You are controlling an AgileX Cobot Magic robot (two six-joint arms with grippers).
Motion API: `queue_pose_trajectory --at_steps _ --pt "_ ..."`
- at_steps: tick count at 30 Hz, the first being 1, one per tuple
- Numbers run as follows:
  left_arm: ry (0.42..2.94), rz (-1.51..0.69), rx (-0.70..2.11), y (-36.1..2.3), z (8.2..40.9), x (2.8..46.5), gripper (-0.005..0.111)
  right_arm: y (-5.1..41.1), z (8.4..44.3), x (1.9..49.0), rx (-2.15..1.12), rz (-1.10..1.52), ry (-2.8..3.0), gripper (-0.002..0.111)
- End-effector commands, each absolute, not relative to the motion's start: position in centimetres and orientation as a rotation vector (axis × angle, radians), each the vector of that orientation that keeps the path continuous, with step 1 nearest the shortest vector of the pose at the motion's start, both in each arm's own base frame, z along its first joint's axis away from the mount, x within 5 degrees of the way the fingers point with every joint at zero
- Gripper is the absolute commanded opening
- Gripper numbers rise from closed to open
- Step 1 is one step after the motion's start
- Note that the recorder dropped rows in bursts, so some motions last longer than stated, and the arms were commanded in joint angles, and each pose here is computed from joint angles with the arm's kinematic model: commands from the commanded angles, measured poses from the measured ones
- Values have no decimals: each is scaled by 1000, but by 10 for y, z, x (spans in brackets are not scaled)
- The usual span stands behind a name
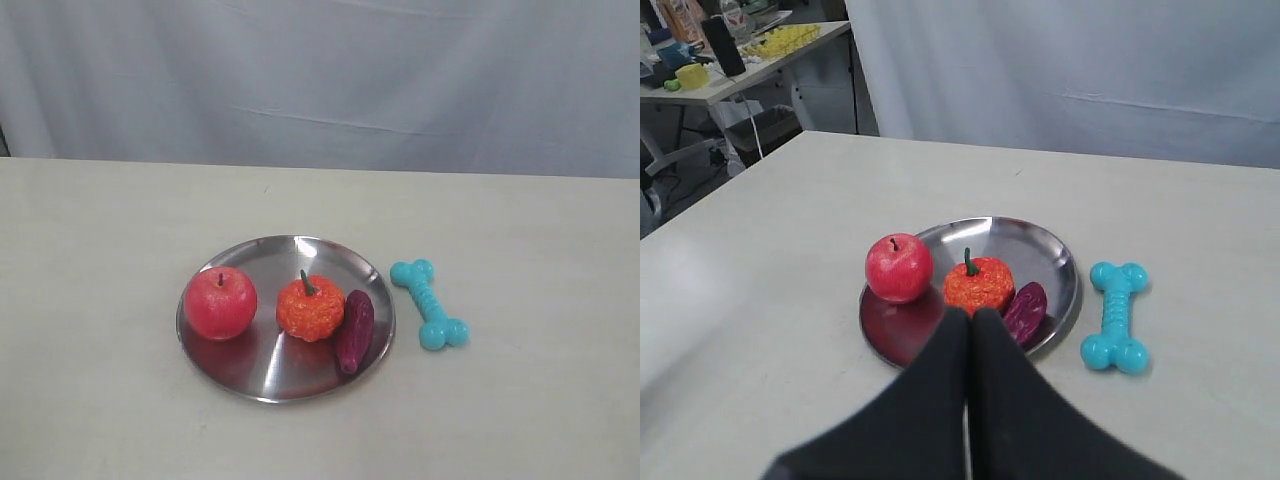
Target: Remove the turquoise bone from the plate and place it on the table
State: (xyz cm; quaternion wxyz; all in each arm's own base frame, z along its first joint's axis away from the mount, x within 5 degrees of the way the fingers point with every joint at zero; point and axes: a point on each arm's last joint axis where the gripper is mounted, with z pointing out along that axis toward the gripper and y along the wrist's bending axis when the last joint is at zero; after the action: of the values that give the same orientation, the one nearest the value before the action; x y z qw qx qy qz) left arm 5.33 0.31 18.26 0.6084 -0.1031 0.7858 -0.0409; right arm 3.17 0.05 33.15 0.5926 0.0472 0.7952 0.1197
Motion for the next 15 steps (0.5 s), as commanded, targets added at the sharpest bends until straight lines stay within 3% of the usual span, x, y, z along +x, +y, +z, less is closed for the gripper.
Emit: queue_pose_trajectory --at_steps 1,4,15 --pt "1812 -99 -234 3 182 53 0 0 332 31 99 272 1830 0" --pt "1812 -99 -234 3 182 53 0 -3 333 28 58 193 1804 0" --pt "1812 -99 -234 3 182 53 0 -12 328 28 469 -71 1579 0"
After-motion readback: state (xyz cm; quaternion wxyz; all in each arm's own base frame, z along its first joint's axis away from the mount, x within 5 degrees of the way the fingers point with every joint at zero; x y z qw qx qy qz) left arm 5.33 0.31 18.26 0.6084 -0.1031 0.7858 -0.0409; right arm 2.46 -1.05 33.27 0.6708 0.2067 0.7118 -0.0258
